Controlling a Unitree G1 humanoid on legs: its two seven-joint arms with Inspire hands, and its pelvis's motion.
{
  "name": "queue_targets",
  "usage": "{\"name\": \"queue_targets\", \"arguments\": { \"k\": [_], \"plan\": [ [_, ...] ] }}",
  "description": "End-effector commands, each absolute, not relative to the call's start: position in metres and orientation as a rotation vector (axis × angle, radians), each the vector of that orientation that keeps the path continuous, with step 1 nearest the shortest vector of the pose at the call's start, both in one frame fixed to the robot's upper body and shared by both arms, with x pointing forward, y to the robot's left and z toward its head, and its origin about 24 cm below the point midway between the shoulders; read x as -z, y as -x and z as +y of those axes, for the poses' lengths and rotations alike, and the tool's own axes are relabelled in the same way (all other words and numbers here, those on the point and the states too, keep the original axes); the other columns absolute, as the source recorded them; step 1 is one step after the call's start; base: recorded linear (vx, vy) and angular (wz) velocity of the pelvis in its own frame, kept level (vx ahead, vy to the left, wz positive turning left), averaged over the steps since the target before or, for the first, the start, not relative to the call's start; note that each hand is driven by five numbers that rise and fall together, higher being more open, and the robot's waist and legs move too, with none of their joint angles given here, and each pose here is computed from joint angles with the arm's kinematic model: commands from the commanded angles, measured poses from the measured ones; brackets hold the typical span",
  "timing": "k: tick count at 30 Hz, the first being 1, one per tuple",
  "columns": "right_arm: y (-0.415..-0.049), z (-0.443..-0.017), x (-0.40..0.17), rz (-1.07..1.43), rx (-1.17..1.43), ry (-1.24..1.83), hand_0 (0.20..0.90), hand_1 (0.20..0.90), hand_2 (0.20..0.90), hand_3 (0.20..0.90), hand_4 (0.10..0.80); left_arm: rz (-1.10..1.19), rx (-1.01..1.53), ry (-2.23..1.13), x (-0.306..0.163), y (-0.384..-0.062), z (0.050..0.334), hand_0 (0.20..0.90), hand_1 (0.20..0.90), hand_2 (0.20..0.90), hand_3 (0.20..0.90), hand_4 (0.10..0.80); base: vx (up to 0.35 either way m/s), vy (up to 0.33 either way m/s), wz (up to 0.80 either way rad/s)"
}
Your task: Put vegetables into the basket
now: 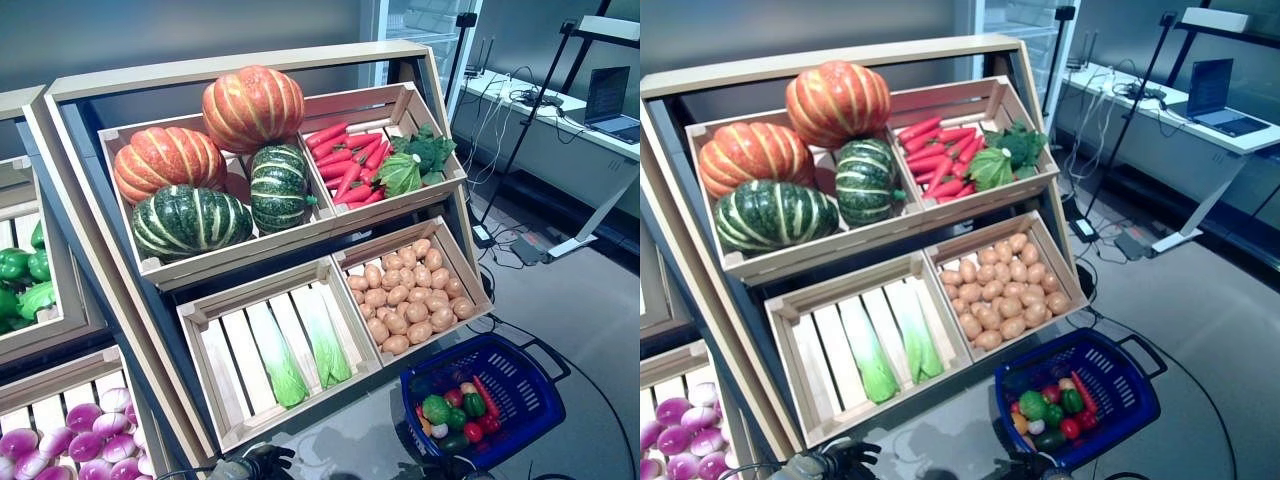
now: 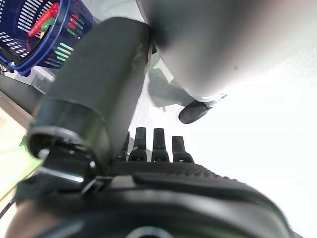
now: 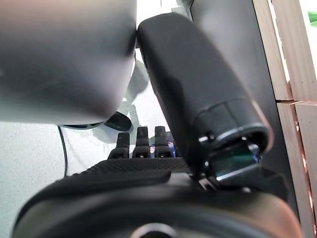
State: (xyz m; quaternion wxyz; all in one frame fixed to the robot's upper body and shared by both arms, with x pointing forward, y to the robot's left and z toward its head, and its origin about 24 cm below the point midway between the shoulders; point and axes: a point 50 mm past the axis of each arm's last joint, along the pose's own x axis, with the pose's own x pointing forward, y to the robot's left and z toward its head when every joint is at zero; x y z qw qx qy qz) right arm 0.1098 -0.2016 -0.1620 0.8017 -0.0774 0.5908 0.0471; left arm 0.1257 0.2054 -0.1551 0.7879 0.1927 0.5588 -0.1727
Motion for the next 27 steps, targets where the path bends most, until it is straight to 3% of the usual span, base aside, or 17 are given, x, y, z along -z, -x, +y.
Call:
{"name": "queue_targets", "arguments": {
  "k": [1,5,12,20,27],
  "plan": [
    [-0.145,-0.195,0.153,1.186,-0.166,0.194,0.900,0.900,0.900,0.900,0.800,1.105,0.372,-0.451,0.144,-0.160,0.206,0.900,0.900,0.900,0.900,0.800,0.000,0.000,0.00],
    [-0.146,-0.194,0.152,1.184,-0.168,0.193,0.900,0.900,0.900,0.900,0.800,1.054,0.411,-0.480,0.141,-0.164,0.203,0.900,0.900,0.900,0.900,0.800,0.000,0.000,0.00],
    [-0.152,-0.199,0.149,1.175,-0.172,0.207,0.900,0.900,0.900,0.900,0.800,0.837,0.535,-0.501,0.111,-0.210,0.189,0.900,0.900,0.900,0.900,0.800,0.000,0.000,0.00],
    [-0.150,-0.209,0.147,1.174,-0.147,0.214,0.900,0.900,0.900,0.900,0.800,0.432,0.808,-0.527,0.011,-0.267,0.162,0.900,0.900,0.900,0.900,0.800,0.000,0.000,0.00],
    [-0.134,-0.217,0.151,1.190,-0.131,0.211,0.900,0.900,0.900,0.900,0.800,0.156,0.889,-0.687,-0.073,-0.284,0.165,0.900,0.900,0.900,0.900,0.800,0.000,0.000,0.00]
  ]
}}
